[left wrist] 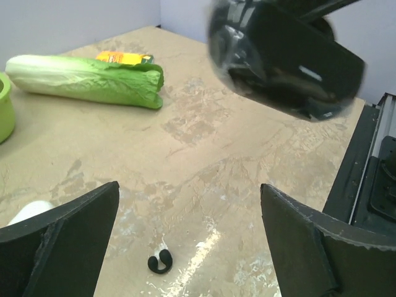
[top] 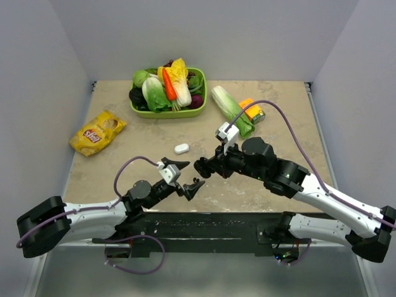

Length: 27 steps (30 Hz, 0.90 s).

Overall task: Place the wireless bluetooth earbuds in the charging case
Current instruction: Adjust the charging case.

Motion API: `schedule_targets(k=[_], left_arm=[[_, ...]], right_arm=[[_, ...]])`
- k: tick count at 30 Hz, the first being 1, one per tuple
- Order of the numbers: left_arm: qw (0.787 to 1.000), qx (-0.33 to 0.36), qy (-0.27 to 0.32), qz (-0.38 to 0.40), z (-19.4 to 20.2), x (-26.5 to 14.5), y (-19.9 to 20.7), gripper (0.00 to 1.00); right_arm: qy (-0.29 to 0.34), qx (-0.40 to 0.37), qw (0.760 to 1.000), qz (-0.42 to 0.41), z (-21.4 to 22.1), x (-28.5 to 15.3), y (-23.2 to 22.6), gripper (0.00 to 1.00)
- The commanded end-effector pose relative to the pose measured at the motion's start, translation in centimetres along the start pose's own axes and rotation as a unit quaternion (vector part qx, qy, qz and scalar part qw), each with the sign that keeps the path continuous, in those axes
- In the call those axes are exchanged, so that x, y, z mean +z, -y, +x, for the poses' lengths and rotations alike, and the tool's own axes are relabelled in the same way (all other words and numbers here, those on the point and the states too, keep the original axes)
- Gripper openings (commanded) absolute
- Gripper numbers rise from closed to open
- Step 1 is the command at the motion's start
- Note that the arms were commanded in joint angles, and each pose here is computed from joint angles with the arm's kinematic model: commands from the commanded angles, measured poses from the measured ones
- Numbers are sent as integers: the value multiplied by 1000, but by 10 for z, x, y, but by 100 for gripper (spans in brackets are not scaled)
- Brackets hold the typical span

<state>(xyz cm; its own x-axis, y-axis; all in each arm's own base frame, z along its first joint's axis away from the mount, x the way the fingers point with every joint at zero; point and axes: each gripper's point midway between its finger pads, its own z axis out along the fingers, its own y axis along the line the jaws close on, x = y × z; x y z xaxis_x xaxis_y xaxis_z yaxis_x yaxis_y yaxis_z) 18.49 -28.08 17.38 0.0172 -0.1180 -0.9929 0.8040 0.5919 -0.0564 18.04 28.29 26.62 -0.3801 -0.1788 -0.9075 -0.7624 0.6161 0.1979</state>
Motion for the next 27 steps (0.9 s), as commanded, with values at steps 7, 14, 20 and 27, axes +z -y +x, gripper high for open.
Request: schedule_targets(k=[7,14,20,27], left_arm=[[972,-75,14,221,-45,-8,71,100],[938,-88,0,335,-55,-12,106,100],[943,-82,25,323,-70,-10,98,94],[943,-92,38,317,-75,-6,93,76]], right_arm=[[69,-163,984,-16,-24,-44,-10,0],[19,-193,981,-24,-10,-42,-15,0],[7,-203,976,-74,2,-42,-37,0],[-1,-198,977,-80,9,-36,-40,0]])
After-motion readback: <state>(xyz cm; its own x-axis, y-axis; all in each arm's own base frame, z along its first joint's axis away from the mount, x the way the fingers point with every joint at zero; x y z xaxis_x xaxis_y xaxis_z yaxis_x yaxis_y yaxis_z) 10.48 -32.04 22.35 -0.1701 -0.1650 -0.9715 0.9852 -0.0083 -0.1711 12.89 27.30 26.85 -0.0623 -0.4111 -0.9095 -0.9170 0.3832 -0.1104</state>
